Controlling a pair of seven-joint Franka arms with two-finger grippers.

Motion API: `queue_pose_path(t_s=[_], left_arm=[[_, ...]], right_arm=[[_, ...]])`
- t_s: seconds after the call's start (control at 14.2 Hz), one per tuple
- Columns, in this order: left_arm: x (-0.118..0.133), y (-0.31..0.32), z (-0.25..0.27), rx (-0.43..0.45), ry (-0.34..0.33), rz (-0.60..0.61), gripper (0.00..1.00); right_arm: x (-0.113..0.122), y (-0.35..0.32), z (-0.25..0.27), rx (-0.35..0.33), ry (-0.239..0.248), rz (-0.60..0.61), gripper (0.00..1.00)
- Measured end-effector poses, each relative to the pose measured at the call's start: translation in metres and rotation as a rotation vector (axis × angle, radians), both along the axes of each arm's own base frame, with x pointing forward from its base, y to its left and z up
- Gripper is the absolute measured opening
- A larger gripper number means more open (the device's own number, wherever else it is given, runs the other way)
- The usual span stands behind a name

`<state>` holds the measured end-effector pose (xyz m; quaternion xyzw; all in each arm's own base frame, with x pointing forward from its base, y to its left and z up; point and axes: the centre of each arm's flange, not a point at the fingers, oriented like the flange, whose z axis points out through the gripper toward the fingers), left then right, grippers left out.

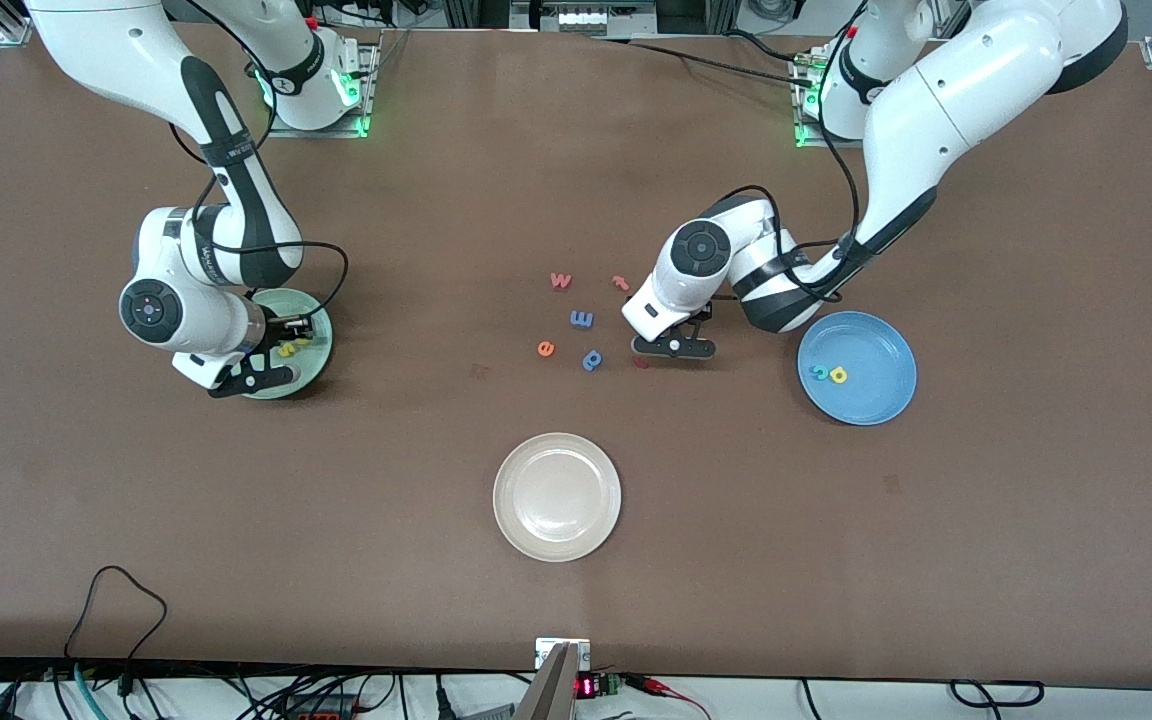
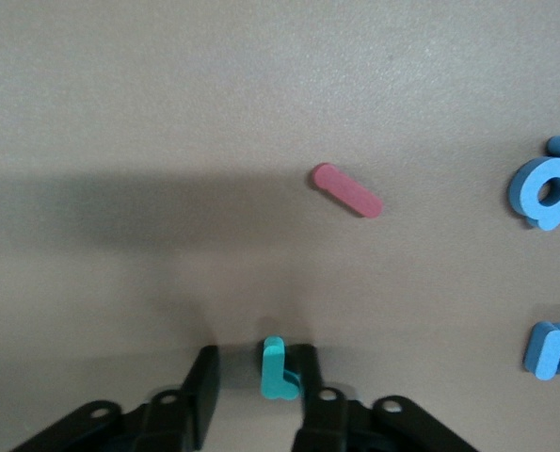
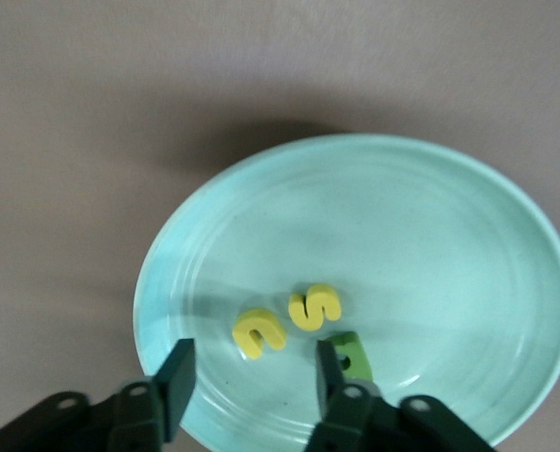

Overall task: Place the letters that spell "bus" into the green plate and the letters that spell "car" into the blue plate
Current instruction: 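Place the yellow u on the green plate with the right gripper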

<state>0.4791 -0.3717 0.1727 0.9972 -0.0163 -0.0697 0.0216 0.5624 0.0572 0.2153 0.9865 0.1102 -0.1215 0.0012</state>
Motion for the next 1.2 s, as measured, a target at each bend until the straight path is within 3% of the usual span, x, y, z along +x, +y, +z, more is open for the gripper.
queue_pose_path(t_s=[0.07, 0.14, 0.28, 0.49, 0.84, 1.06, 1.2], left_arm=[[0.000, 0.000, 0.001, 0.000, -0.001, 0.006, 0.25], [0.000, -0.001, 0.001, -0.001, -0.002, 0.011, 0.20], [0.000, -0.001, 0.001, -0.001, -0.002, 0.018, 0.19], [0.000, -0.002, 0.001, -0.002, -0.003, 0.018, 0.17], [0.013, 0.006, 0.009, 0.018, -0.015, 0.037, 0.17], [0.039, 0.020, 0.034, 0.118, -0.018, 0.061, 0.17], [0.068, 0.042, 0.065, 0.211, -0.008, 0.056, 0.17]], right_arm=[[0.009, 0.001, 0.012, 0.002, -0.015, -0.006, 0.75], [0.020, 0.003, 0.031, 0.005, -0.022, -0.015, 0.86], [0.042, 0.009, 0.083, 0.016, -0.024, -0.022, 1.00], [0.066, 0.020, 0.164, 0.020, -0.048, -0.068, 1.00], [0.074, 0.022, 0.263, 0.001, -0.084, -0.175, 1.00], [0.082, -0.025, 0.316, -0.022, -0.173, -0.246, 1.00], [0.080, -0.051, 0.333, -0.037, -0.172, -0.287, 1.00]])
